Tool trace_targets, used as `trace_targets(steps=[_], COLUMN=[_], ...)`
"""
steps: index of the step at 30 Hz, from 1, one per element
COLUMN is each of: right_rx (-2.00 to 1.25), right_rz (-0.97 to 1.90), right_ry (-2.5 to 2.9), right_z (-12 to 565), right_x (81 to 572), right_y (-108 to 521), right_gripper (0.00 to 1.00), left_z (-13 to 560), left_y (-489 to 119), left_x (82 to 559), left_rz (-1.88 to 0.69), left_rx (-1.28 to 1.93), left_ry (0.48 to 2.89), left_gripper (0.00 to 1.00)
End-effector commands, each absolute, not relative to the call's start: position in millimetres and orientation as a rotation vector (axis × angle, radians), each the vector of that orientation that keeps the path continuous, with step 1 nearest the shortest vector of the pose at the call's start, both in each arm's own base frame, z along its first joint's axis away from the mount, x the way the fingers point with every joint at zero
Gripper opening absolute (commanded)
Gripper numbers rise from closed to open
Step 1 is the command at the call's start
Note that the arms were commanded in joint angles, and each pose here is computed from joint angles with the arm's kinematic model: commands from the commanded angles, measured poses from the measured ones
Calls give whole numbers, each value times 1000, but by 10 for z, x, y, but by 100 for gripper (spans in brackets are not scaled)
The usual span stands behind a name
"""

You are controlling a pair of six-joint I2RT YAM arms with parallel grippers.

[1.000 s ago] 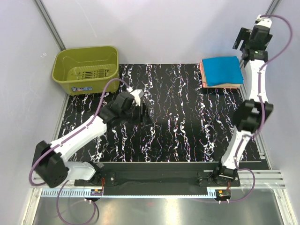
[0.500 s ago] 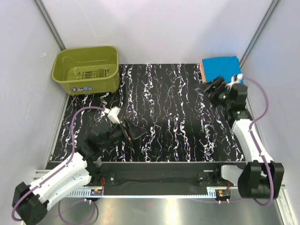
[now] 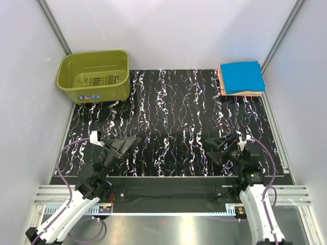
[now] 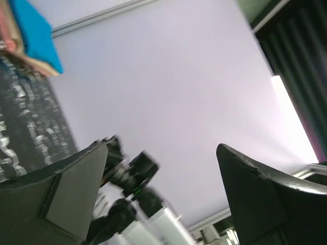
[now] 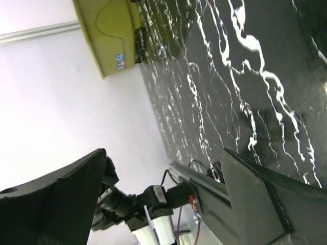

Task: Fold and stack the t-shirts
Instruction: Reset both grippers

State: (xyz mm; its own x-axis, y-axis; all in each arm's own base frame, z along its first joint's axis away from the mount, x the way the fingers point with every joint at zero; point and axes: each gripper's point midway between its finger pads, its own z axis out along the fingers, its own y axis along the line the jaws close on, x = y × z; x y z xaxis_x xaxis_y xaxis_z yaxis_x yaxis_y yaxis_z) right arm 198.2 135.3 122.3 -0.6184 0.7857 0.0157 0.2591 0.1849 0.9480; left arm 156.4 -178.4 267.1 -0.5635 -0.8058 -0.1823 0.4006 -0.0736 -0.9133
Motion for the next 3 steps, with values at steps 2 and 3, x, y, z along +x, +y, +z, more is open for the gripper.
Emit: trace_targets(steps=[2,3], right_rx=[1091,1021], right_rz=[1617,1662], right_ry=[1942,1891], right_z=[1171,1297], right_x=[1788,1774], right_y=[1448,1465], right_gripper=[100,100], left_z=[2284,2494], left_y=[-1751,-1683], left_x=[1642,1559], left_rz=[-1857,-1916], left_rx=[-576,-542], left_ry=[1243,1137], left_gripper=[97,98])
